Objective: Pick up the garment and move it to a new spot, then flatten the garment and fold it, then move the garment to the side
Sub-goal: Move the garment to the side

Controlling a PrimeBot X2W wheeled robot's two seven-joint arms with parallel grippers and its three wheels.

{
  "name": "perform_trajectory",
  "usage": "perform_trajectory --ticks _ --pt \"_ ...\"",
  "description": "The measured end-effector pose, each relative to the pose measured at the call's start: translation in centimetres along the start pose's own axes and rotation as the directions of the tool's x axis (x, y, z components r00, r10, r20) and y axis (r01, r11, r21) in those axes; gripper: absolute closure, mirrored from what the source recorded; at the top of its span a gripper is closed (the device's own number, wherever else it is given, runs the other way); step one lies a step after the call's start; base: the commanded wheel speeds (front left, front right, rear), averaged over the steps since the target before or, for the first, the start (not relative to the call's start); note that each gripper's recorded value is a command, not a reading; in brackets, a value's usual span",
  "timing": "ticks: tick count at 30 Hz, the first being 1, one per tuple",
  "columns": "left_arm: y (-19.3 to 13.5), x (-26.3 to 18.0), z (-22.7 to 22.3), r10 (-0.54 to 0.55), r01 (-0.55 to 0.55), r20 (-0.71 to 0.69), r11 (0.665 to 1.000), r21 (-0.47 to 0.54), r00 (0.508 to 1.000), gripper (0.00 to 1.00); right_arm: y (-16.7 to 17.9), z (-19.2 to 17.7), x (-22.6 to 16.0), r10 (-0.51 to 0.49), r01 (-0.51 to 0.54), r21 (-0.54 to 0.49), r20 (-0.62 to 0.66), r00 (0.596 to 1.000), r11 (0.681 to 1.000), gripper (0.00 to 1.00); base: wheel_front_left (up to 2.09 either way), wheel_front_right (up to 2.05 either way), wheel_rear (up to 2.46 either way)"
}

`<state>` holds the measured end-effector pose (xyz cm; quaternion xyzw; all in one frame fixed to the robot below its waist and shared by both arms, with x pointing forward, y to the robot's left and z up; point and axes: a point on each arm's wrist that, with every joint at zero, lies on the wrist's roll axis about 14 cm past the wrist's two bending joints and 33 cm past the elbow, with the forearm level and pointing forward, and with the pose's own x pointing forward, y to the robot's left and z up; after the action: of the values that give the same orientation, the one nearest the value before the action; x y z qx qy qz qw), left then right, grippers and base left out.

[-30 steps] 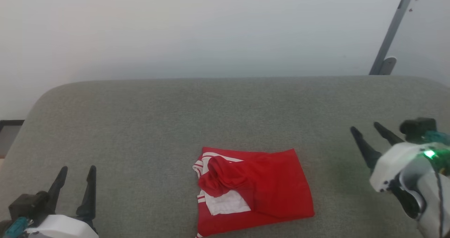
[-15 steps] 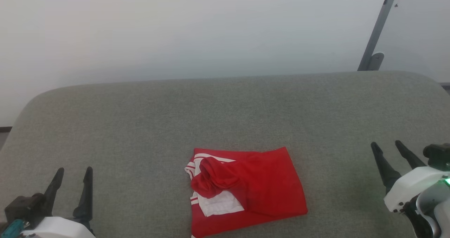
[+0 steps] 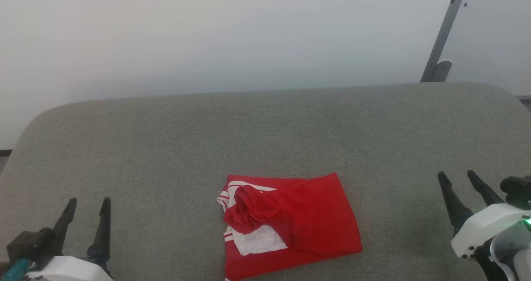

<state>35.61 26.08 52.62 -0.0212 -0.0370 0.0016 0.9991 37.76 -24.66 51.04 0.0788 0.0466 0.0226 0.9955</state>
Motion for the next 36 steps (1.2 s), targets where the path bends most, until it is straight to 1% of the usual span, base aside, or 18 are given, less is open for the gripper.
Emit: perform_trajectory --ticks 11,31,36 --pt "0.0 -0.1 -0.1 0.0 0.0 -0.004 1.0 0.001 1.0 0.0 0.7 0.6 -0.2 0.003 -0.002 -0.011 0.005 1.0 1.0 0.0 0.0 0.0 0.0" --pt "0.1 -0.3 -0.2 0.003 -0.003 -0.009 1.0 0.002 1.0 0.0 1.6 0.2 -0.1 0.018 -0.018 -0.013 -0.012 1.0 1.0 0.0 0.0 0.0 0.0" --pt "0.4 -0.5 -0.2 0.013 -0.013 -0.009 1.0 0.0 1.0 0.0 2.4 -0.4 0.1 0.038 -0.039 -0.019 -0.039 0.999 0.999 0.0 0.0 0.0 0.0"
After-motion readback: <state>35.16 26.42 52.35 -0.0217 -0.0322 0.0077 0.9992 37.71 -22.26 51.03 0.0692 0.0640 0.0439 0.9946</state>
